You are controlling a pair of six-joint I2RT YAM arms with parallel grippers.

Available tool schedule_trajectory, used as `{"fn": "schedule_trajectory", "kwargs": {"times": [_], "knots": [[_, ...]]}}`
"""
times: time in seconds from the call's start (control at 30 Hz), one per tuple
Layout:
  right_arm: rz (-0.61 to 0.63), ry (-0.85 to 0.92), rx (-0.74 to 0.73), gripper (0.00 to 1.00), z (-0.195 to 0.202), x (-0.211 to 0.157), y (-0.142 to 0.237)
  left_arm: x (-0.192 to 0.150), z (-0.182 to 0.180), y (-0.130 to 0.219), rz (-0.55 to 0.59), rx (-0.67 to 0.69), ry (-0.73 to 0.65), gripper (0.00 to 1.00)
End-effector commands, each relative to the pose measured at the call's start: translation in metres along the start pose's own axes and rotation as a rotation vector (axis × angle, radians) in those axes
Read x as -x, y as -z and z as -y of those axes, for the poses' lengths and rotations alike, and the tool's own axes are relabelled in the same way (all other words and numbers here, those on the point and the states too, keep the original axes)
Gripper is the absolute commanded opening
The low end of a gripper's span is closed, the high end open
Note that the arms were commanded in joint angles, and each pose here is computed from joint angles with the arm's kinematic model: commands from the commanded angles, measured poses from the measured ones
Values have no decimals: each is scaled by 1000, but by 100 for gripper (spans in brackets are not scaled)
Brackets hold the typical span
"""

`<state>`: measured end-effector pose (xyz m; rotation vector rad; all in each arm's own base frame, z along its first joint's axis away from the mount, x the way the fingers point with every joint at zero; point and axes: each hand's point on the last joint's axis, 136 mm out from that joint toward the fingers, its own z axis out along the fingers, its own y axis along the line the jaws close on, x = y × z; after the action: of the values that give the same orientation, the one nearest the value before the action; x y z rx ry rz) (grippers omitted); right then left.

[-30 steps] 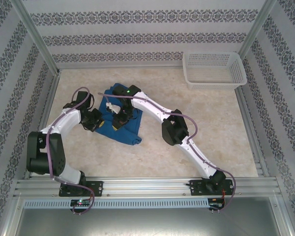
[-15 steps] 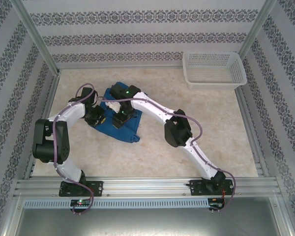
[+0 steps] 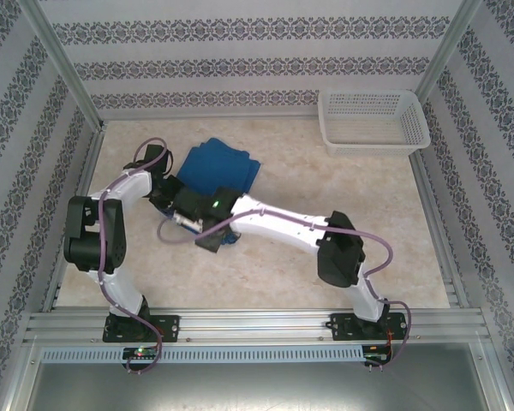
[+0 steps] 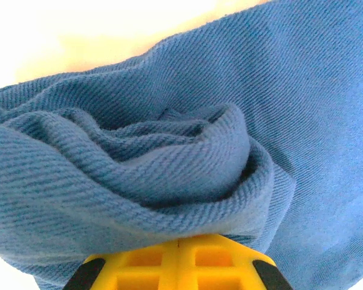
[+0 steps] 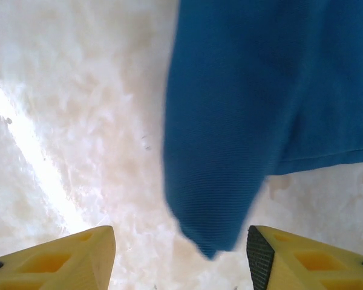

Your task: Roll up the long pants

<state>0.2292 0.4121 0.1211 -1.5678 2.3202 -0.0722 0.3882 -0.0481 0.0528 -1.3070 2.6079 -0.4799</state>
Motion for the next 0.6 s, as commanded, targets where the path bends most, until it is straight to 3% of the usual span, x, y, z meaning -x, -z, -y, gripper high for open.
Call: {"fn": "schedule_trajectory", "kwargs": {"times": [0.0,0.57], "knots": [[-17,49,-168,61,11,0,-16,9,1,-16,13,8,1,0],[-134,239,-379,63,8,14,-95,9,6,-12,6,2,-14,0]]}}
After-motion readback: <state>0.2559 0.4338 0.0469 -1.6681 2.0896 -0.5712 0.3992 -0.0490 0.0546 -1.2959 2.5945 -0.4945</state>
